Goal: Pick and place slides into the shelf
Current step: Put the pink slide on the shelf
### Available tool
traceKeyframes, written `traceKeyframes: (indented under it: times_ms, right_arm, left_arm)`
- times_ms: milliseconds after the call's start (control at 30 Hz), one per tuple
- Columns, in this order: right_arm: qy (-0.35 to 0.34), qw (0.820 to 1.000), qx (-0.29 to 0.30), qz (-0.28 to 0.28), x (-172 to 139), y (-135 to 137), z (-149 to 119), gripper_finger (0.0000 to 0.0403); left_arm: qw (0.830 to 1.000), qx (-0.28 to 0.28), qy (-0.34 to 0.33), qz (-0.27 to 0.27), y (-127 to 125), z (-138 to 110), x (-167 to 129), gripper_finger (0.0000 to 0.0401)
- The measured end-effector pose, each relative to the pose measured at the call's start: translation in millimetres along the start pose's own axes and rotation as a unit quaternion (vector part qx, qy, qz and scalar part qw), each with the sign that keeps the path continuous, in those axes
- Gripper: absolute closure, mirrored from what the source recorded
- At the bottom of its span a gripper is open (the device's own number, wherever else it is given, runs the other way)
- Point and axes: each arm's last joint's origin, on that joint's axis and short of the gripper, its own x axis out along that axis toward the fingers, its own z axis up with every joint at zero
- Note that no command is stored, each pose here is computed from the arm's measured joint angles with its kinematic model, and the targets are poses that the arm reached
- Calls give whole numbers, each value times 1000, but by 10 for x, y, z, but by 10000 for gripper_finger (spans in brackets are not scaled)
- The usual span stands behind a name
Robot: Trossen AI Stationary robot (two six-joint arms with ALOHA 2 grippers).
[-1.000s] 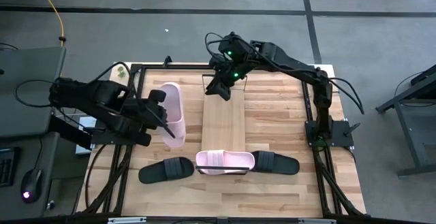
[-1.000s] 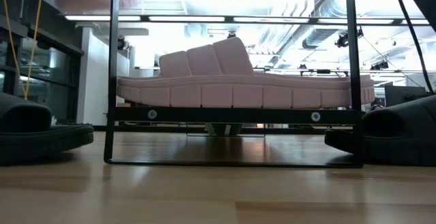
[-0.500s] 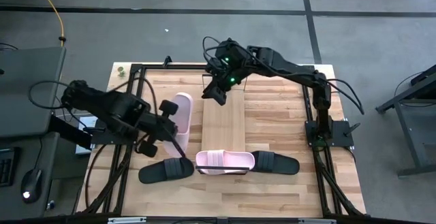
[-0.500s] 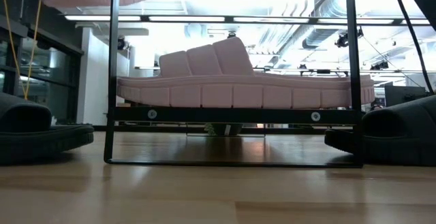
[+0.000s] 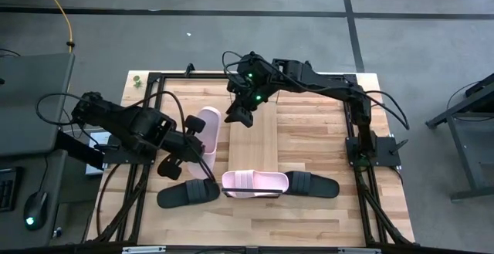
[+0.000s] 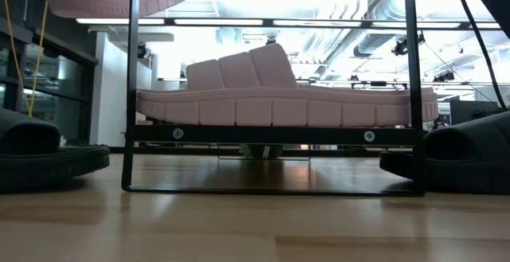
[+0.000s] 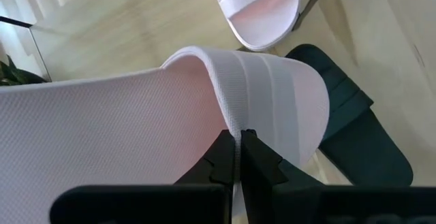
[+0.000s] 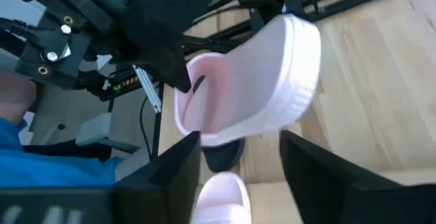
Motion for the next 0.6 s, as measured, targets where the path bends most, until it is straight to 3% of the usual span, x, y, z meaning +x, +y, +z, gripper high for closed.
traceKeyframes:
  times_ms: [200,600]
  right_arm:
    - [-4,1000,23,-2,81,-7,8,155]
    - [-22,999,28,2,123,-30,47,150]
  left_arm:
    - [1000,6,-3,-1,-1,5,0,400]
    - [999,9,-29,-18,-7,53,-2,400]
